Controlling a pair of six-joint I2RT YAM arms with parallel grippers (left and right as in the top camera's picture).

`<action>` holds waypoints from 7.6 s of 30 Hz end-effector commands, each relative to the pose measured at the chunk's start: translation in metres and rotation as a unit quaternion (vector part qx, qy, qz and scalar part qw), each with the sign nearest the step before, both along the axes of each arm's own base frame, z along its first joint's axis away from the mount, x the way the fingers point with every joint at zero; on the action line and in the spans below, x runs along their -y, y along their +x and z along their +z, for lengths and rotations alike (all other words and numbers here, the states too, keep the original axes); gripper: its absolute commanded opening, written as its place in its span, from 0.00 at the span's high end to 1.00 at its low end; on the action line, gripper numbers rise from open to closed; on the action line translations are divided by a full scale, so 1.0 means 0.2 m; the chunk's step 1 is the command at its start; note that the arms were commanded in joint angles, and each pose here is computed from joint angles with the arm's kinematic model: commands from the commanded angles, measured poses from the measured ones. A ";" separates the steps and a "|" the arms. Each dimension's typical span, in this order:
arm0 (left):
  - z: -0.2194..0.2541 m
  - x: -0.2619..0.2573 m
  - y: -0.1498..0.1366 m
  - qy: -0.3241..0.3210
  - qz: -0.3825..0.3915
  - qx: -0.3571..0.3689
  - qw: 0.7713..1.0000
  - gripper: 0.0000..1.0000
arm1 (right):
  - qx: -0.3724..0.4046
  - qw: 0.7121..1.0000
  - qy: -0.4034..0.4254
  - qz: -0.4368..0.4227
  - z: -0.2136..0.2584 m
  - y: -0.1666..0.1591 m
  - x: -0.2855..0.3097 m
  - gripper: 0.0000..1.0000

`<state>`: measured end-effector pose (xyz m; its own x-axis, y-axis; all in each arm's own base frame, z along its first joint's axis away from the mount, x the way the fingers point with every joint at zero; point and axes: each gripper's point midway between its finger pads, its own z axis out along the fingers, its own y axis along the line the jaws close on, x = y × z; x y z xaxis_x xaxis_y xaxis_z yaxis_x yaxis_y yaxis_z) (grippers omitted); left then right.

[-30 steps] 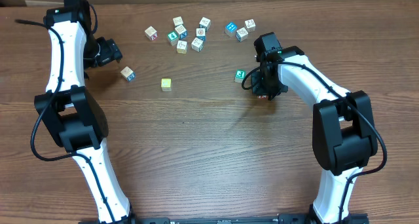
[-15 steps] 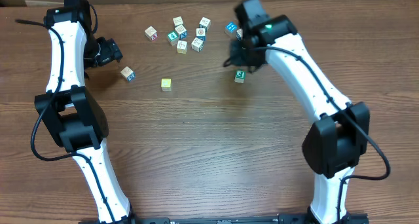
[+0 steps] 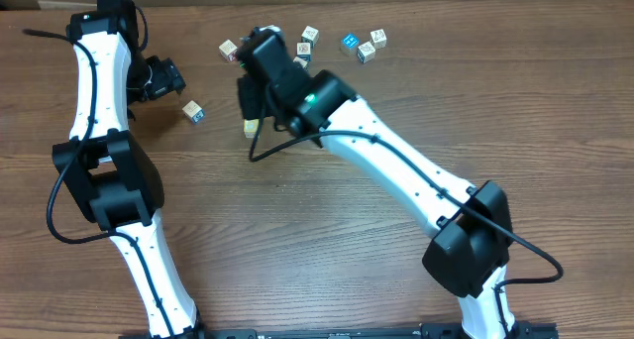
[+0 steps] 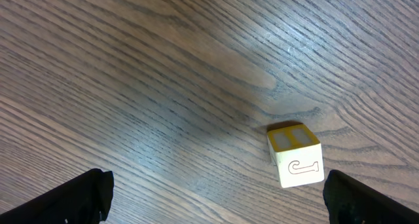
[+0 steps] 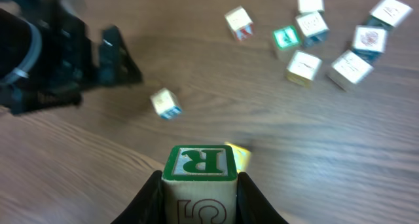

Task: Form a tower

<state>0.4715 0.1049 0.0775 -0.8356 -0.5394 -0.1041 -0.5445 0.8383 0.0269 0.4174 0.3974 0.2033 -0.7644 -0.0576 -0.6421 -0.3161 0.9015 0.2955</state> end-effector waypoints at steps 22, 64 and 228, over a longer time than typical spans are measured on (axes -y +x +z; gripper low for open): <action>0.11 0.02 0.03 0.002 0.005 0.028 1.000 0.00 | -0.035 0.998 -0.026 -0.040 -0.50 0.07 -0.14 0.80; 0.11 0.02 0.03 0.002 0.004 0.028 1.000 0.00 | -0.052 0.994 -0.066 -0.063 -0.71 0.07 -0.10 0.74; 0.55 0.43 0.05 -0.169 -0.130 0.106 0.971 0.00 | -0.267 0.918 -0.113 -0.272 -0.58 0.34 1.41 0.00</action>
<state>0.4836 0.0342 0.1687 -0.9054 -0.4124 -0.1012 -0.3604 0.8723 -0.3305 0.4837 0.1117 0.0679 -0.9267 0.3429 -0.1535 0.3412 0.9392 0.0384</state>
